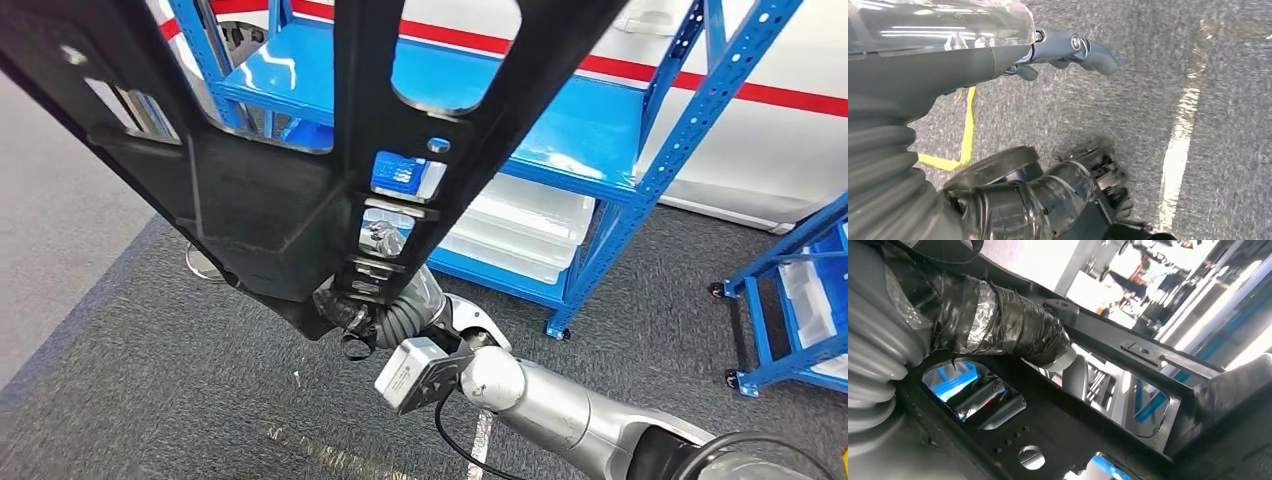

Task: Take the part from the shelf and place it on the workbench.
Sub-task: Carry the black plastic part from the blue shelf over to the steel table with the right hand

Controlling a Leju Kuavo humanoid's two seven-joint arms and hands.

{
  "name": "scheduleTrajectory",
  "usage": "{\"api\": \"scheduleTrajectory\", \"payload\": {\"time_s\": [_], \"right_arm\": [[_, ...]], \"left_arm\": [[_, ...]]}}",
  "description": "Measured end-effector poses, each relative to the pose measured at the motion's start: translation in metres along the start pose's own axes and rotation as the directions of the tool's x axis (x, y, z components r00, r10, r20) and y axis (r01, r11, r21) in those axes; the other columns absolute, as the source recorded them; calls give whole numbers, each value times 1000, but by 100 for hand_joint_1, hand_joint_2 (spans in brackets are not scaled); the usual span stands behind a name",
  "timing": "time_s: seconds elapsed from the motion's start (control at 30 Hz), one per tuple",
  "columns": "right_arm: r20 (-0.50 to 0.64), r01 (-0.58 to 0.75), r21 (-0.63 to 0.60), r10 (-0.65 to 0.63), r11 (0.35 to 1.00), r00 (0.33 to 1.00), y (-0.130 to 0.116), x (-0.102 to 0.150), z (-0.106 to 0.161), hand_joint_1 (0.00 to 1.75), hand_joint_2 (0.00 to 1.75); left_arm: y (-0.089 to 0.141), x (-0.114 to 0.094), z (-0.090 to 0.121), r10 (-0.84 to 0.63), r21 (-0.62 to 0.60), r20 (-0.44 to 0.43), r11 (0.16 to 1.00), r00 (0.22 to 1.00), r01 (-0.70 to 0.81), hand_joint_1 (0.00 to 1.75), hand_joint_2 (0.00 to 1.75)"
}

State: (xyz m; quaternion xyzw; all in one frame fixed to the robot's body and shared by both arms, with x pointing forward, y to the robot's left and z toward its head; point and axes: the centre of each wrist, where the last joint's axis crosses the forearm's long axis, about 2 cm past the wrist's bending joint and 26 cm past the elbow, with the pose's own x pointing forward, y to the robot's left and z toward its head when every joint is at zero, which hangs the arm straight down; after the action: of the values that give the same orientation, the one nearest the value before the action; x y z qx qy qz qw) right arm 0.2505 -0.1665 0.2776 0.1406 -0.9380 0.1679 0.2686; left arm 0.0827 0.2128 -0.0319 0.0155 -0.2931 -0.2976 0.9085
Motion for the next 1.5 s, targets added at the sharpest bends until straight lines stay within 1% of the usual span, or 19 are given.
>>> {"api": "scheduleTrajectory", "payload": {"time_s": [0.33,0.47,0.57,0.67,0.8,0.93,1.2,1.3,1.5], "right_arm": [[38,37,-6,-37,999,999,3,-1,-6,175,175],[39,41,-27,-40,999,998,4,-3,-6,175,175],[36,47,-56,-45,997,998,4,-4,-5,175,175],[34,38,-82,-36,996,999,4,-4,-5,175,175],[23,23,-102,-21,994,1000,4,-3,-4,175,175],[5,2,-133,-1,991,1000,4,-1,1,175,175],[-20,-33,-170,30,985,999,2,6,10,175,175],[-19,-44,-175,41,984,999,1,8,11,175,175],[-22,-61,-179,58,982,998,2,13,12,175,175]], "left_arm": [[0,-4,-1,25,2,-18,1000,1000,-25,0,175],[-2,0,-3,36,3,-5,999,999,-36,0,175],[-9,6,-4,26,2,21,1000,999,-26,0,175],[-17,17,-6,22,0,46,1000,999,-22,0,175],[-25,24,-7,21,-18,54,1000,998,-21,0,175],[-26,28,-9,-10,-25,63,1000,998,11,0,175],[-28,30,-9,-89,-39,66,995,994,92,0,175],[-29,30,-9,-129,-52,69,990,989,133,0,175],[-26,36,-11,-191,-63,87,978,978,196,0,175]]}}
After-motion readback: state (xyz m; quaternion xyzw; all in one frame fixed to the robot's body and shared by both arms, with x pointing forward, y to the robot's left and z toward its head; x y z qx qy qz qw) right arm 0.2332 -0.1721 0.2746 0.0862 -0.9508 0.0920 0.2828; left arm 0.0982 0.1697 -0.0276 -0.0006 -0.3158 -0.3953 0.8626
